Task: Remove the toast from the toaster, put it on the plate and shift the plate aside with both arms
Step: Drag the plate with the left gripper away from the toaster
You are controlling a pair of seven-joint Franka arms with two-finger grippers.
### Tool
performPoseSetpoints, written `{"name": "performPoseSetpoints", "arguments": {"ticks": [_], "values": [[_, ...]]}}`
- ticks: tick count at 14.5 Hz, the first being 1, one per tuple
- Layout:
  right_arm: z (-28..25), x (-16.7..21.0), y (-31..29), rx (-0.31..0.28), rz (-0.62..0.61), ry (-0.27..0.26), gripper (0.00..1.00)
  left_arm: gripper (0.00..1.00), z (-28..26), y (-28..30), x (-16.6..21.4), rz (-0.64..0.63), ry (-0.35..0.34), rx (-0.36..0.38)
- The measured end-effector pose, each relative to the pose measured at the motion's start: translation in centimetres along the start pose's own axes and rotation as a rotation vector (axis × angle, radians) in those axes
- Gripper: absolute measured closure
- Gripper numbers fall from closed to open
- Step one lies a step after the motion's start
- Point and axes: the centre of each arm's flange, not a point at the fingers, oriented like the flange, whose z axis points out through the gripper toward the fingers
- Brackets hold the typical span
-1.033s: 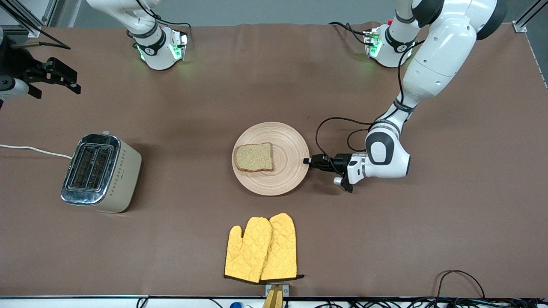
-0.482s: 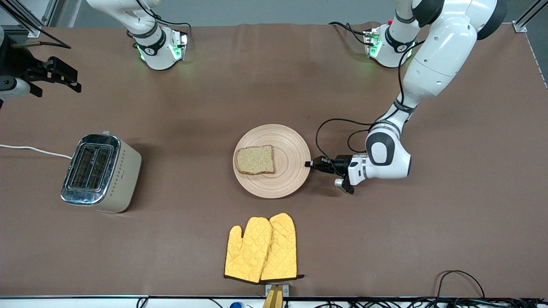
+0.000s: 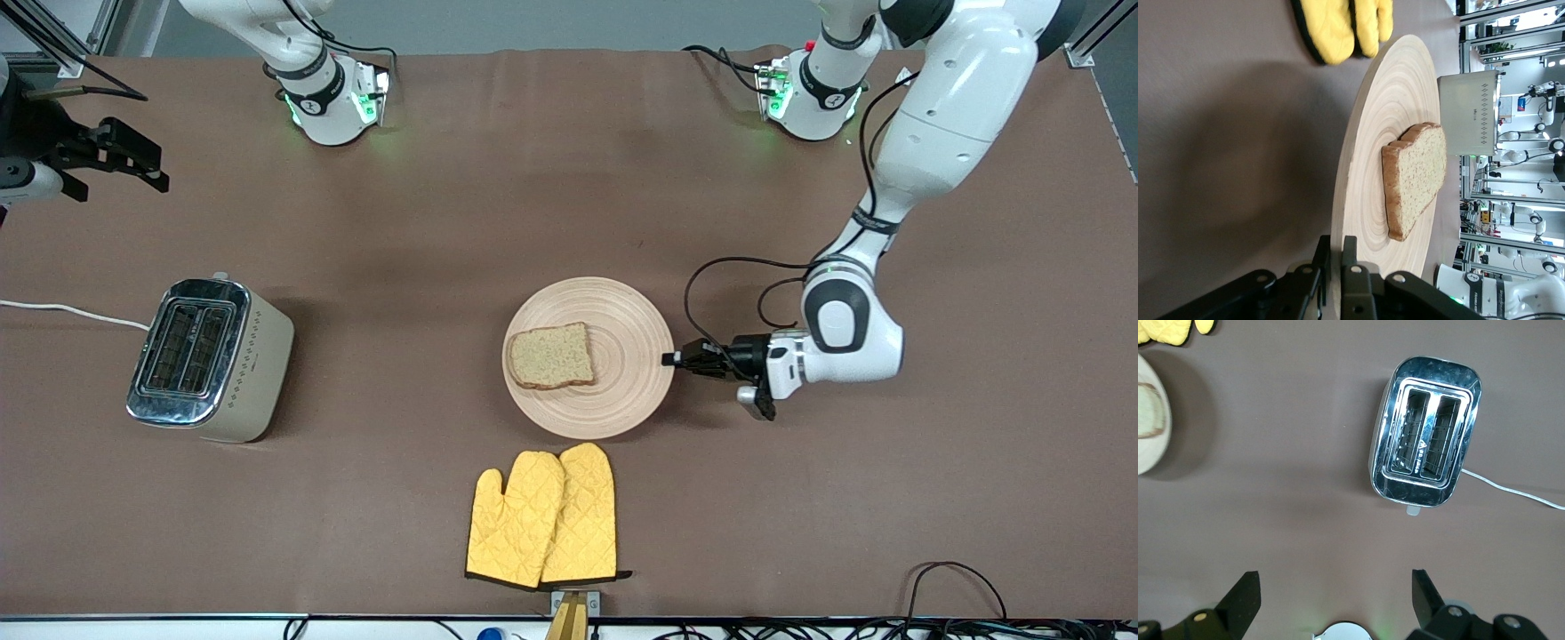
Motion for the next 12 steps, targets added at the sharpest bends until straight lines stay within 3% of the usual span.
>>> {"name": "performPoseSetpoints", "arguments": {"ticks": [5, 10, 12], "values": [[0.0, 0.0, 0.0, 0.000, 0.000, 0.001, 0.00, 0.91, -12.2, -0.8, 2.2, 0.007, -0.034, 0.031], [-0.1, 0.0, -0.1, 0.000, -0.002, 0.001, 0.00, 0.91, -23.4, -5.2, 1.6, -0.042, 0.075, 0.052], [-0.1, 0.0, -0.1, 0.000, -0.003, 0.001, 0.00, 0.91, -25.7, -6.8, 0.7, -0.067, 0.080, 0.086]]}}
